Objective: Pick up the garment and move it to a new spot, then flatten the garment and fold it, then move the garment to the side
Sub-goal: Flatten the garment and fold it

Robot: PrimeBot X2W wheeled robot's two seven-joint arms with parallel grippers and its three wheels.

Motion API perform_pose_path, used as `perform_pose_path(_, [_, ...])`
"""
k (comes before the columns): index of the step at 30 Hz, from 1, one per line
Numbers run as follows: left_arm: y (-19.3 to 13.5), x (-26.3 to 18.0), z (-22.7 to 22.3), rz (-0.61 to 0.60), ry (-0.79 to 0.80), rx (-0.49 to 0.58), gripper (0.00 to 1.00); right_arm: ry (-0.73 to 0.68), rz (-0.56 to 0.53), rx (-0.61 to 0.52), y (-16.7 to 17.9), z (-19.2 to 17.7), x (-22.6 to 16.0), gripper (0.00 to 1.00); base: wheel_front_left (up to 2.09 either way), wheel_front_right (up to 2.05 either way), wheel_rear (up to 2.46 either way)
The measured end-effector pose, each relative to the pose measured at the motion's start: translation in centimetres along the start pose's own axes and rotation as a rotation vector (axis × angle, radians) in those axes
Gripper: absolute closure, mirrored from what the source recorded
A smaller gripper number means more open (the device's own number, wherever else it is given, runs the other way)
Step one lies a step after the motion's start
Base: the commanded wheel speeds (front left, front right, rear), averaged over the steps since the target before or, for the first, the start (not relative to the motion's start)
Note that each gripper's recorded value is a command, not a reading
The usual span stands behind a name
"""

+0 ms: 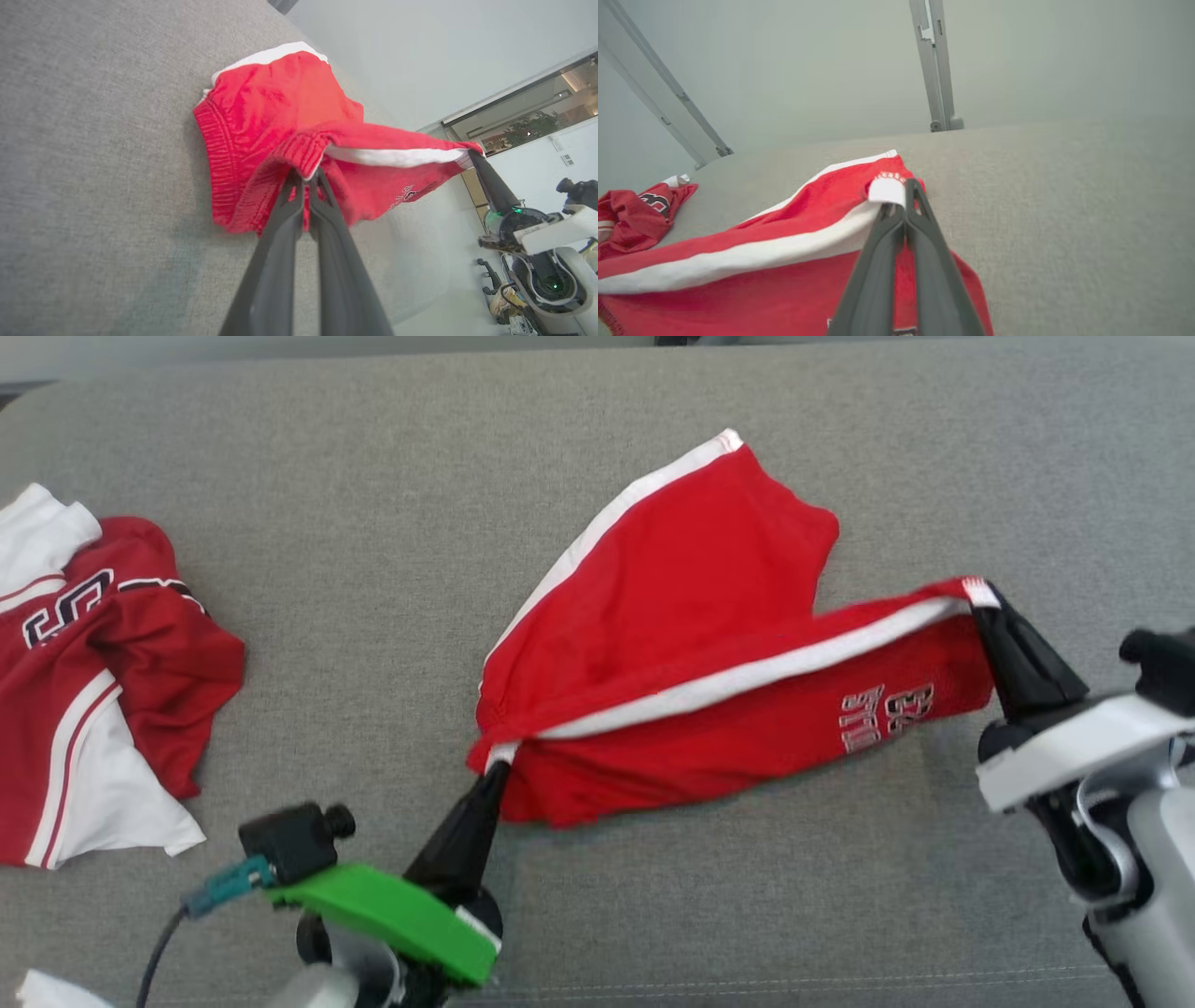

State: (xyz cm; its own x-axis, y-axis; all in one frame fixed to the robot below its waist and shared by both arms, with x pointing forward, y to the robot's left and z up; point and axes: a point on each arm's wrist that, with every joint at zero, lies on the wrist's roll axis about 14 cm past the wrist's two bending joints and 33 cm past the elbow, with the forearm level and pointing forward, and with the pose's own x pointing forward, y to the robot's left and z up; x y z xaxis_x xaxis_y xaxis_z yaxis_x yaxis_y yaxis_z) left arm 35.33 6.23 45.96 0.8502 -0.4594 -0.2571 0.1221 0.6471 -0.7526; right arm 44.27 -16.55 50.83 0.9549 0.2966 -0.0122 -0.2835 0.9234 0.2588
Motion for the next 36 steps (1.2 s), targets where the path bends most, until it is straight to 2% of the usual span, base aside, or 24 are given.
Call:
perform_pose_path(3, [-0.2,2.8,2.5,-0.005,-0.042,-0.044,1.0,0.002,0.032,-0.039,-0.1,0.7,4.0,1.0,0.0,0.0,0.0])
perform_pose_path(7, [0.9,5.6,4.9,0.032,-0.065,-0.002,1.0,0.053,0.072,-0.089,-0.3,0.2,8.8,1.0,0.0,0.0,0.0])
perform_pose_path(13, [5.5,7.9,5.6,0.175,-0.039,0.044,1.0,0.148,0.142,-0.1,1.3,-2.9,14.7,1.0,0.0,0.0,0.0])
perform_pose_path(16, [6.9,8.5,5.4,0.201,-0.023,0.036,1.0,0.176,0.175,-0.117,2.4,-4.4,17.0,1.0,0.0,0.0,0.0])
perform_pose_path(18, [8.7,8.6,5.3,0.238,-0.004,0.074,1.0,0.201,0.201,-0.118,3.3,-5.9,18.6,1.0,0.0,0.0,0.0])
perform_pose_path(27, [11.0,9.2,5.8,0.295,-0.012,0.113,1.0,0.275,0.188,-0.153,2.3,-9.1,20.7,1.0,0.0,0.0,0.0])
perform_pose_path(29, [11.2,9.1,5.5,0.303,-0.001,0.113,1.0,0.278,0.194,-0.166,2.3,-9.4,20.7,0.53,0.0,0.0,0.0])
perform_pose_path(30, [11.3,9.1,5.4,0.307,0.0,0.111,1.0,0.269,0.196,-0.167,2.4,-9.3,20.9,0.0,0.0,0.0,0.0])
perform_pose_path(32, [11.6,9.0,5.4,0.313,0.001,0.114,1.0,0.247,0.195,-0.175,2.2,-8.9,21.0,0.0,0.0,0.0,0.0])
perform_pose_path(33, [11.7,9.0,5.5,0.316,-0.005,0.114,0.75,0.234,0.191,-0.177,2.0,-8.6,21.0,0.0,0.0,0.0,0.0])
perform_pose_path(34, [11.7,9.0,5.6,0.317,-0.007,0.115,0.59,0.223,0.189,-0.179,1.8,-8.3,21.1,0.0,0.0,0.0,0.0])
perform_pose_path(35, [11.7,9.0,5.7,0.318,-0.013,0.116,0.32,0.212,0.19,-0.177,1.8,-8.0,21.2,0.0,0.0,0.0,0.0])
perform_pose_path(36, [11.8,9.0,5.9,0.32,-0.027,0.113,0.0,0.2,0.195,-0.173,2.0,-7.6,21.2,0.0,0.0,0.0,0.0])
